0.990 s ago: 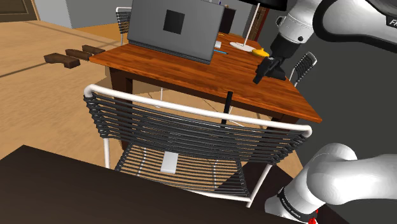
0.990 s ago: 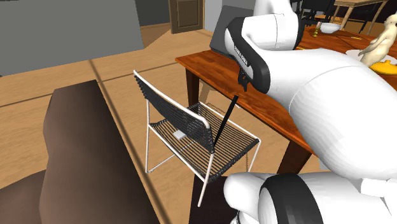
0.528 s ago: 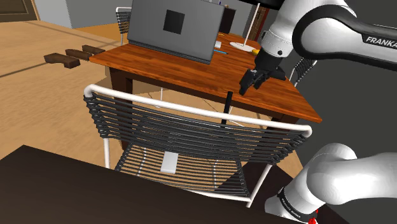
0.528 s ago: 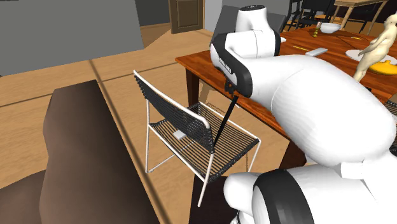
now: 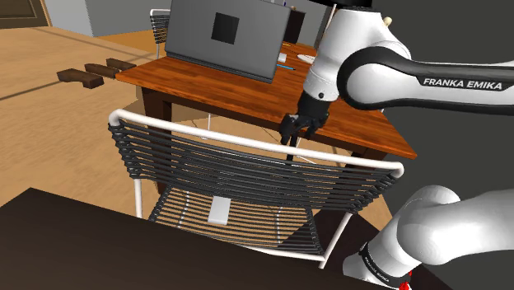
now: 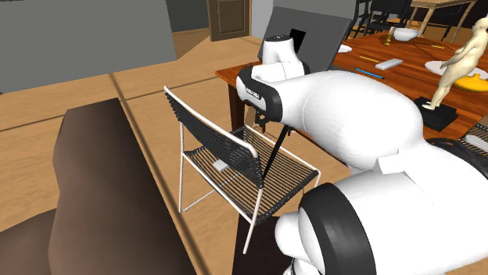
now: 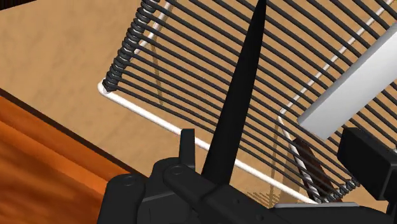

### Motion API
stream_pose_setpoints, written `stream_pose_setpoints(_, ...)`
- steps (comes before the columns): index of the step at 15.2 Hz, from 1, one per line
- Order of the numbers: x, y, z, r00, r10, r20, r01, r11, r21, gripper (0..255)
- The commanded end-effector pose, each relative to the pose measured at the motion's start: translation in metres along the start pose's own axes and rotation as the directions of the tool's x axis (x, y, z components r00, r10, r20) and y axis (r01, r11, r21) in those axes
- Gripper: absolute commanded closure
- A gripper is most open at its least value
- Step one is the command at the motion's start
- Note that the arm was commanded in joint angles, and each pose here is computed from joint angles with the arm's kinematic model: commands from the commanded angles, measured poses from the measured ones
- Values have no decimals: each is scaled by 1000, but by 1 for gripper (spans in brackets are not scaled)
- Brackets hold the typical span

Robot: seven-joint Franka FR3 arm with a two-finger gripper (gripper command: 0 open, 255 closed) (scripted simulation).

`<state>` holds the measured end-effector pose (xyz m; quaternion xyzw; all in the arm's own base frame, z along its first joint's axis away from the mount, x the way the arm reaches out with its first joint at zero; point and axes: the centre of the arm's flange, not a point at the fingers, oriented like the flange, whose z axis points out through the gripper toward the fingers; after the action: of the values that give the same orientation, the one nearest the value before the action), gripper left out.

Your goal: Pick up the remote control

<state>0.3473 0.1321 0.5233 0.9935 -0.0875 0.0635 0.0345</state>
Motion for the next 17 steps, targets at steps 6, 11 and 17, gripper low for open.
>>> stream_pose_setpoints(6, 11, -68, 62, 989, 139, 54, -140, 990, 15, 0)
stream_pose_setpoints(11, 22, -116, 104, 968, 234, 94, -237, 971, 21, 0)
stream_pose_setpoints(17, 39, -172, 155, 929, 343, 141, -349, 937, 22, 0)
